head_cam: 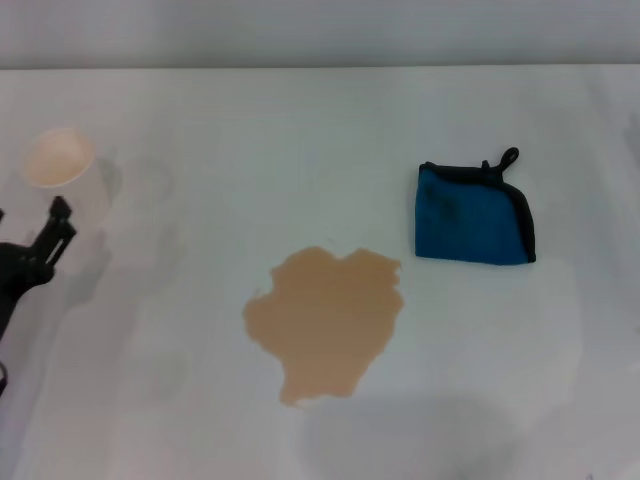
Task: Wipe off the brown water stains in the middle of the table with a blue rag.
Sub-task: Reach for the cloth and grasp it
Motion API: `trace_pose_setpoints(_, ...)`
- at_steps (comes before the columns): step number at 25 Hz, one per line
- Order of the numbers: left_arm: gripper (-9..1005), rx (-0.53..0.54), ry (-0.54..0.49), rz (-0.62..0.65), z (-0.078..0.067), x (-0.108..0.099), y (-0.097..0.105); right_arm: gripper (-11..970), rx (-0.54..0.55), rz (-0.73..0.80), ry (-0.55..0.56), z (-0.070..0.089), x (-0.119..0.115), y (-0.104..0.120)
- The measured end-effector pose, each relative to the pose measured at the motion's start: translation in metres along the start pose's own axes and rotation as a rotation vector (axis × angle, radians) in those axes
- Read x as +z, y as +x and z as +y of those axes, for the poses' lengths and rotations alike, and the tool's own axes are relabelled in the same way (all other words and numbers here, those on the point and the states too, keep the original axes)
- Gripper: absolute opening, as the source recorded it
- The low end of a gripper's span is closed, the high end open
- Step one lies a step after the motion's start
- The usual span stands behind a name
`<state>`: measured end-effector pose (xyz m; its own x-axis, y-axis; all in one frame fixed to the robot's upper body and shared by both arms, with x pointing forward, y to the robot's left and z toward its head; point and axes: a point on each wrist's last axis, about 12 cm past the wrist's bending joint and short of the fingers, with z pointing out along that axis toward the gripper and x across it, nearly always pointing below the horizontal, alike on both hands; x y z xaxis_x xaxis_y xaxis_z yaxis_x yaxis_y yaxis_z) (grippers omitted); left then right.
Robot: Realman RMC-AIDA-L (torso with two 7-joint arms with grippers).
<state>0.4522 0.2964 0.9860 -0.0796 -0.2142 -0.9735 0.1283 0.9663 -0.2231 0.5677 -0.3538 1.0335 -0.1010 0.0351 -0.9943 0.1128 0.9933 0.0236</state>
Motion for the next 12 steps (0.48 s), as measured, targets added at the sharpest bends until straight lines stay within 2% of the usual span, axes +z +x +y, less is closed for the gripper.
trace_pose_setpoints(5,892,-0.051,-0.003,-0.055,0.002,-0.018,-0.002,868,0.001,-0.001,0.0,0.0,0.0,-0.001)
trace_pose_setpoints(12,892,-0.132,-0.003,-0.062,0.005,-0.02,-0.003,868,0.014,-0.015,-0.014,0.005,0.004,-0.005)
